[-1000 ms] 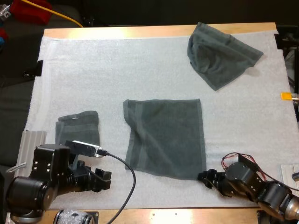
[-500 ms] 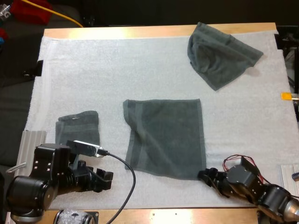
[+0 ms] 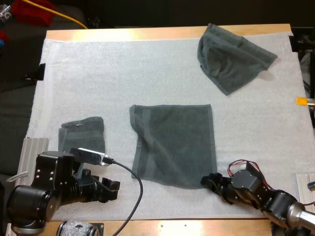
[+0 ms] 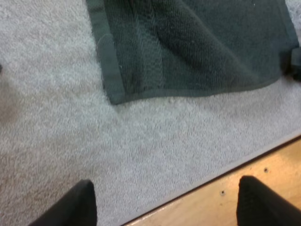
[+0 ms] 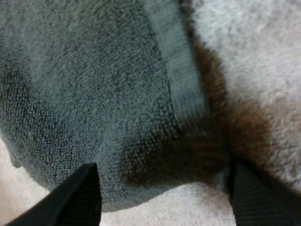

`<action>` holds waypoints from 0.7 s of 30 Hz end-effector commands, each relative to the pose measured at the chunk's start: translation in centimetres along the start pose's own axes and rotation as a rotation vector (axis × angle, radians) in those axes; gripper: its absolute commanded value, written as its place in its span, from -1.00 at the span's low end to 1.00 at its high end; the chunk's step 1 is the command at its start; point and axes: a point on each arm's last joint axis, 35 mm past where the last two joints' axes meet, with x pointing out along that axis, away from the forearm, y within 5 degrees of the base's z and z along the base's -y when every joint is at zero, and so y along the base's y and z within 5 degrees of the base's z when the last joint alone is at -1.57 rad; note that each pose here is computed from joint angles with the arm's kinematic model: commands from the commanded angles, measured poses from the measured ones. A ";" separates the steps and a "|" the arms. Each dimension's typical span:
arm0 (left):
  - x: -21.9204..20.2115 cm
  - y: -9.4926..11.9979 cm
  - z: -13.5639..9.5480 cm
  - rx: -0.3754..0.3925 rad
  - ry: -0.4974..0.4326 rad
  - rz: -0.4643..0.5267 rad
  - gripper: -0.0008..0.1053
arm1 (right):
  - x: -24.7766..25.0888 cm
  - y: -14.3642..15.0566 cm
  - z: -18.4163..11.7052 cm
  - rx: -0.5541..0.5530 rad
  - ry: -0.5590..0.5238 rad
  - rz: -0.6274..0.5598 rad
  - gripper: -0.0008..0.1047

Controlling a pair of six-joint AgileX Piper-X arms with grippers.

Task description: Pick towel from pile, fold and stack

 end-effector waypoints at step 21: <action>0.0 -0.3 0.9 0.030 -0.068 -0.025 0.16 | 0.1 -0.6 -0.3 0.004 0.018 -0.043 -0.82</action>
